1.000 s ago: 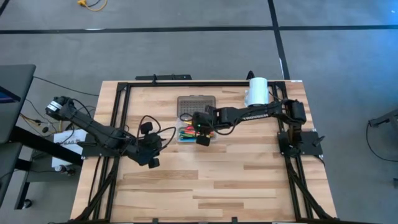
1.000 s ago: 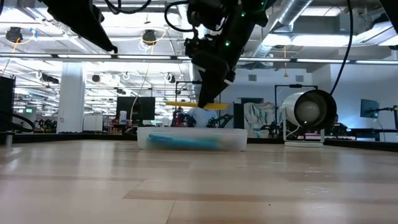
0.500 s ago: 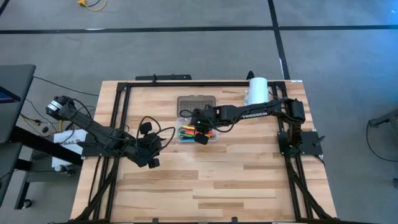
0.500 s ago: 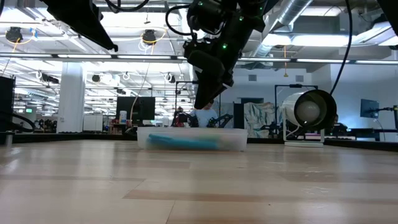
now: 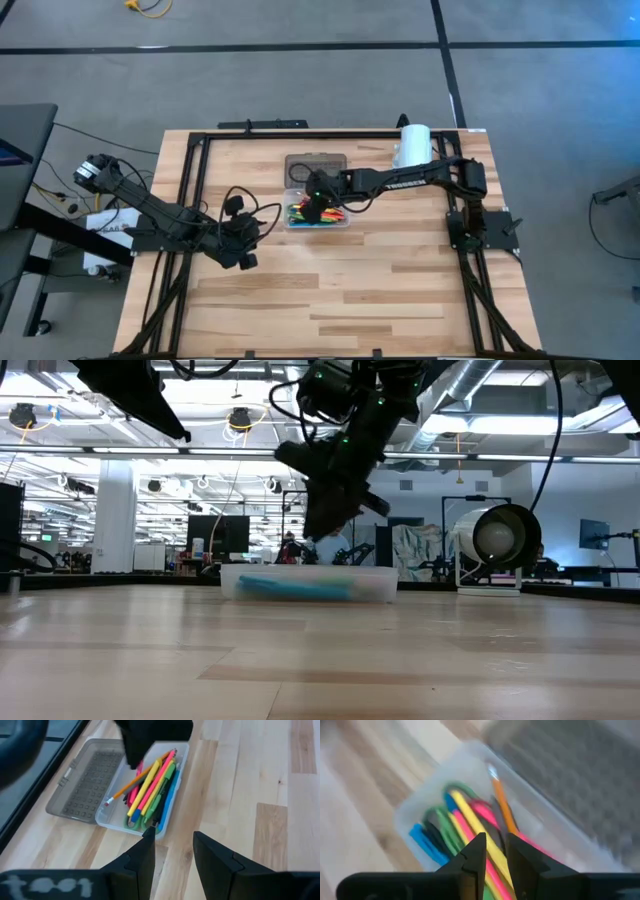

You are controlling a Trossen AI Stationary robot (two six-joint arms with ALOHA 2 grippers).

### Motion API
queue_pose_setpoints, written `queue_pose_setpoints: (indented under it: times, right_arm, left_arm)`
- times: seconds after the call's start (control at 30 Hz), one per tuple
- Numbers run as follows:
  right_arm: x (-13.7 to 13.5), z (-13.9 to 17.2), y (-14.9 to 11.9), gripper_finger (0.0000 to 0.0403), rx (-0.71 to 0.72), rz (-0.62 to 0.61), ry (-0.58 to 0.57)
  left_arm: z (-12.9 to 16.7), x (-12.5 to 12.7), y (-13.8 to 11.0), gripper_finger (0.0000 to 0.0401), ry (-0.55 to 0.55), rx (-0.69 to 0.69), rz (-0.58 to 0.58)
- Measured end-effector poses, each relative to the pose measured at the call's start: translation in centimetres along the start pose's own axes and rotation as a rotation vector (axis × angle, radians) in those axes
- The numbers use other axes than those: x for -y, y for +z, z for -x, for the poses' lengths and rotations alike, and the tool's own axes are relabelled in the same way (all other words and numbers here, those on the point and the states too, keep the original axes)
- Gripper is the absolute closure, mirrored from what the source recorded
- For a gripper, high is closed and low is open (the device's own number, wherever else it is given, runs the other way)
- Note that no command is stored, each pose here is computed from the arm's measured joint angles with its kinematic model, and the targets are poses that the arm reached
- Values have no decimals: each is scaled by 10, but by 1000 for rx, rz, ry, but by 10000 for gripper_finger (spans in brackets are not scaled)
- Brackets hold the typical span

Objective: Pick & place school supplies into a supply box
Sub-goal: Adjust the supply box

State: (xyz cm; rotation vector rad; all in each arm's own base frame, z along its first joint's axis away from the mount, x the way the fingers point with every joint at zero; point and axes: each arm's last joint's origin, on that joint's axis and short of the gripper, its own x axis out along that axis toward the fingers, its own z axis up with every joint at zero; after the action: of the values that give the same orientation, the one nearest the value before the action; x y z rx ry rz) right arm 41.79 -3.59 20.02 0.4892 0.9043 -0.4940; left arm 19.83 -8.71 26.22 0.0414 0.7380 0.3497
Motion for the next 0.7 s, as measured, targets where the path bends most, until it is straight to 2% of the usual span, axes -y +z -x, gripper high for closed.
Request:
queue_pose_setpoints:
  times: [0.07, 0.13, 0.43, 0.7]
  right_arm:
    - [1, -1, -2, 340, -14, -80, -11]
    - [-3, -6, -4, 340, -2, -103, 1]
    - [-16, -40, -34, 340, -98, -69, -34]
    - [-30, -41, -46, 340, -118, -48, -8]
  left_arm:
    - [0, 0, 0, 277, 6, 4, 2]
    - [0, 0, 0, 277, 7, 4, 2]
    - [0, -1, -1, 277, 12, -2, -4]
    - [0, -2, -2, 277, 19, -12, -13]
